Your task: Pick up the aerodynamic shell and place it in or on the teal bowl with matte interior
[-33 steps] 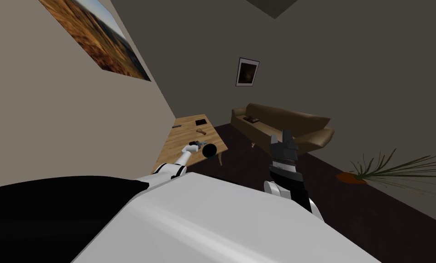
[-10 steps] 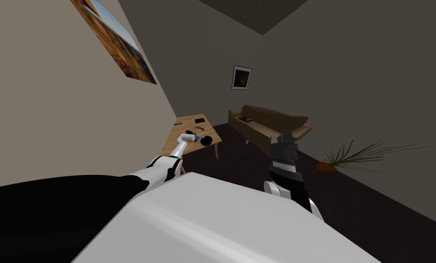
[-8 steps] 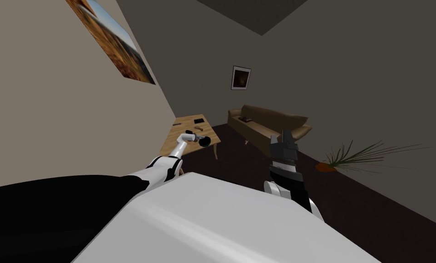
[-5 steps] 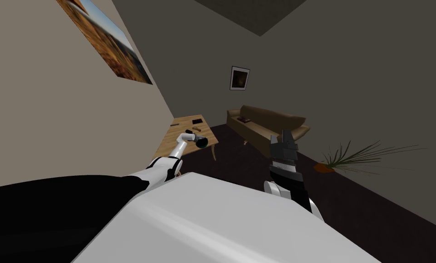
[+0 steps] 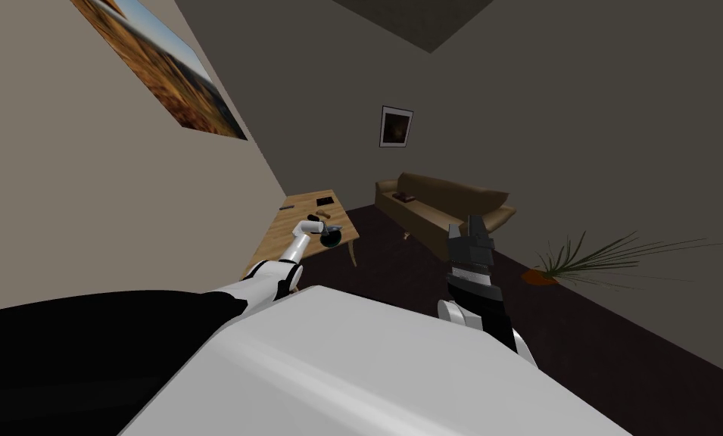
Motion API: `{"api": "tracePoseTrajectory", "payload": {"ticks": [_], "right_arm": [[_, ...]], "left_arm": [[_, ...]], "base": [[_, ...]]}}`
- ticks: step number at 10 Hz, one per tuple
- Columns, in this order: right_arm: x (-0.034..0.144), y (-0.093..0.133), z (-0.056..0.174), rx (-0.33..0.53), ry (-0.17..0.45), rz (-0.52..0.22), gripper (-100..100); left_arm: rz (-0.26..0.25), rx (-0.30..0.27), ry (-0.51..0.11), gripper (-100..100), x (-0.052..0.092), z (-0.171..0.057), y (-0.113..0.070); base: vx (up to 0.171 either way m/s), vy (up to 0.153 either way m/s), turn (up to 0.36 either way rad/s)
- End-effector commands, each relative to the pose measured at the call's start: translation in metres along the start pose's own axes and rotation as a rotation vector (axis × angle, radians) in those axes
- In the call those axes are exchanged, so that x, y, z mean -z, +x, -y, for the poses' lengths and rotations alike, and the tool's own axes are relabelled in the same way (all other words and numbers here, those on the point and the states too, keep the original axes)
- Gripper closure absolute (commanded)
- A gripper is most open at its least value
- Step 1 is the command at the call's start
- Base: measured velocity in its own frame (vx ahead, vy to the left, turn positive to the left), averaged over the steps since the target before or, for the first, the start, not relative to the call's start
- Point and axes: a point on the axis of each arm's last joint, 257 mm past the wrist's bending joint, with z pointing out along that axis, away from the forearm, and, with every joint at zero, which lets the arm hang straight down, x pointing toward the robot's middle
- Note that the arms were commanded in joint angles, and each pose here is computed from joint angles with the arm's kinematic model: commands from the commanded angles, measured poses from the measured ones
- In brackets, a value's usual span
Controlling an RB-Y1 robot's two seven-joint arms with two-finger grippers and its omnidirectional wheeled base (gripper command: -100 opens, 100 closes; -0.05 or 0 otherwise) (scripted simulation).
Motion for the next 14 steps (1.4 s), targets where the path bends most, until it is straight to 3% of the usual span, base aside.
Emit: {"api": "tracePoseTrajectory", "payload": {"ticks": [1,2,3,4,11,12,13,14], "right_arm": [[0.0,0.0,0.0,0.0,0.0,0.0,0],[0.0,0.0,0.0,0.0,0.0,0.0,0],[0.0,0.0,0.0,0.0,0.0,0.0,0],[0.0,0.0,0.0,0.0,0.0,0.0,0],[0.0,0.0,0.0,0.0,0.0,0.0,0],[0.0,0.0,0.0,0.0,0.0,0.0,0],[0.0,0.0,0.0,0.0,0.0,0.0,0],[0.0,0.0,0.0,0.0,0.0,0.0,0]], "left_arm": [[0.0,0.0,0.0,-100,0.0,0.0,0.0],[0.0,0.0,0.0,-100,0.0,0.0,0.0],[0.0,0.0,0.0,0,0.0,0.0,0.0],[0.001,0.002,-0.001,-100,0.006,0.008,0.002],[0.006,0.006,-0.007,-100,0.028,0.034,0.007],[0.005,0.006,-0.004,-100,0.026,0.033,0.007],[0.006,0.006,-0.006,0,0.026,0.033,0.007],[0.006,0.006,-0.006,0,0.026,0.033,0.007]], "base": [[0.0,0.0,0.0],[0.0,0.0,0.0],[0.0,0.0,0.0],[-0.005,0.001,-0.012],[-0.007,0.002,-0.01],[0.0,0.0,0.0],[0.0,0.0,0.0],[0.0,0.0,0.0]]}}
